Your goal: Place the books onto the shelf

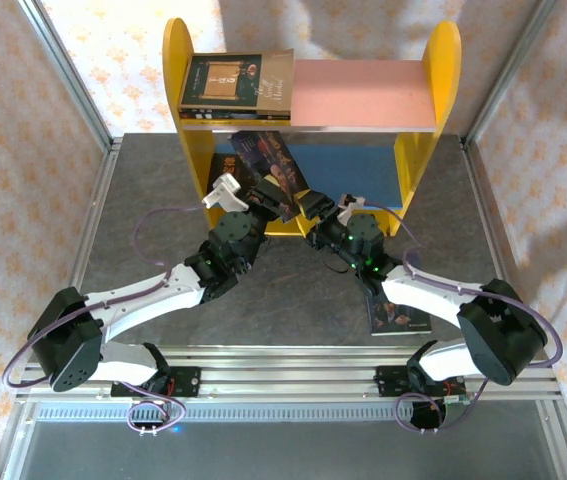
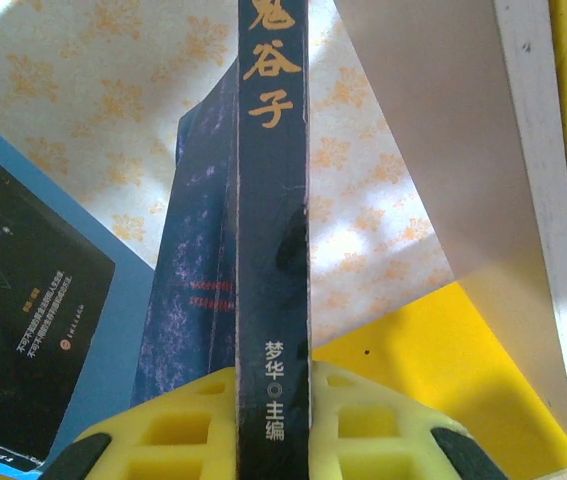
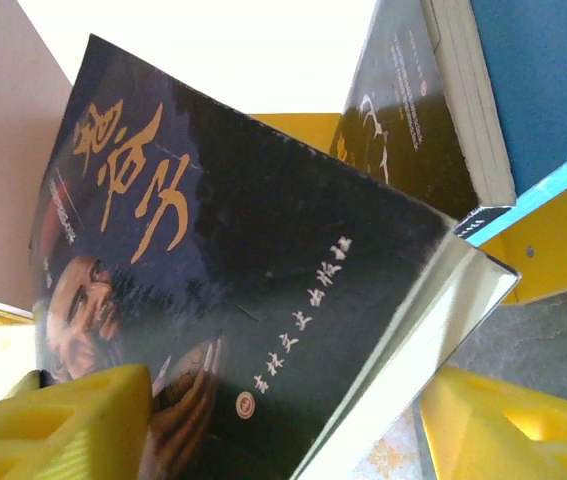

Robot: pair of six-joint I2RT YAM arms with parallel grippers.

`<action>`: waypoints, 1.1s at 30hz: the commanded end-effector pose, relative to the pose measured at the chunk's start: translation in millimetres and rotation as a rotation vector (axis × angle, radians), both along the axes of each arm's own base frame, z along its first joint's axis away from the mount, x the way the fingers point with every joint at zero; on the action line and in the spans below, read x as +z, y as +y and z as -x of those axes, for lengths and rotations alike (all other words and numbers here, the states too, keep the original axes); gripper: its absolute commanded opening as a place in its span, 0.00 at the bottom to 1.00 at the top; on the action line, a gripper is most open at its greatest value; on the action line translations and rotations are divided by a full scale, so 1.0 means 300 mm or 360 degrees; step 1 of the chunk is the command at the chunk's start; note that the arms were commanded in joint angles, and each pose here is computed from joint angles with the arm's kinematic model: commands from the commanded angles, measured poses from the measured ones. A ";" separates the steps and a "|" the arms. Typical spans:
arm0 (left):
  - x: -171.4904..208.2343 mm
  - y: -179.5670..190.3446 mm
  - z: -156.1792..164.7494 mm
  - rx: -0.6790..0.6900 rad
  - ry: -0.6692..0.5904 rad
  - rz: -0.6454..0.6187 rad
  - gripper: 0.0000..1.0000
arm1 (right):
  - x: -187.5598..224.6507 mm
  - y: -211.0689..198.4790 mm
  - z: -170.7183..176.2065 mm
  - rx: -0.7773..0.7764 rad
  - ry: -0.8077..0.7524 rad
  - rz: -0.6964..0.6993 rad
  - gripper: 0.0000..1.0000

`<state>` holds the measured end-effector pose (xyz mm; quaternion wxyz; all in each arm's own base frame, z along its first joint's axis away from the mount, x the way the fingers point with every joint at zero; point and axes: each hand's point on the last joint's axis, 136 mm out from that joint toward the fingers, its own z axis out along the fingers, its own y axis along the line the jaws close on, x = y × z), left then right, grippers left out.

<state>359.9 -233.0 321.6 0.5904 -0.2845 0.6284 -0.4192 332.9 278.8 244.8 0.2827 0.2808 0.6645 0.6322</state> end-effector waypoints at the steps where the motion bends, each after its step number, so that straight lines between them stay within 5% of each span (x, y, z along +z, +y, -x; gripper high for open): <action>1: 0.106 0.011 0.025 0.0026 -0.0152 0.0190 0.00 | 0.101 0.001 -0.012 -0.0034 -0.0106 -0.0083 0.62; 11: 0.079 0.014 0.031 0.0048 -0.0139 0.0179 0.00 | 0.109 -0.023 -0.009 -0.0078 -0.0121 -0.0057 0.36; 22: 0.050 0.025 0.034 0.0067 -0.0093 0.0109 0.00 | 0.151 -0.129 -0.031 -0.0212 -0.0184 0.0011 0.18; 29: 0.032 0.040 0.041 0.0087 -0.0038 0.0011 0.36 | 0.197 -0.186 -0.077 -0.0234 -0.0263 0.0055 0.14; 33: 0.033 0.076 0.056 0.0135 -0.0005 -0.0088 0.42 | 0.219 -0.203 -0.107 -0.0197 -0.0316 0.0119 0.13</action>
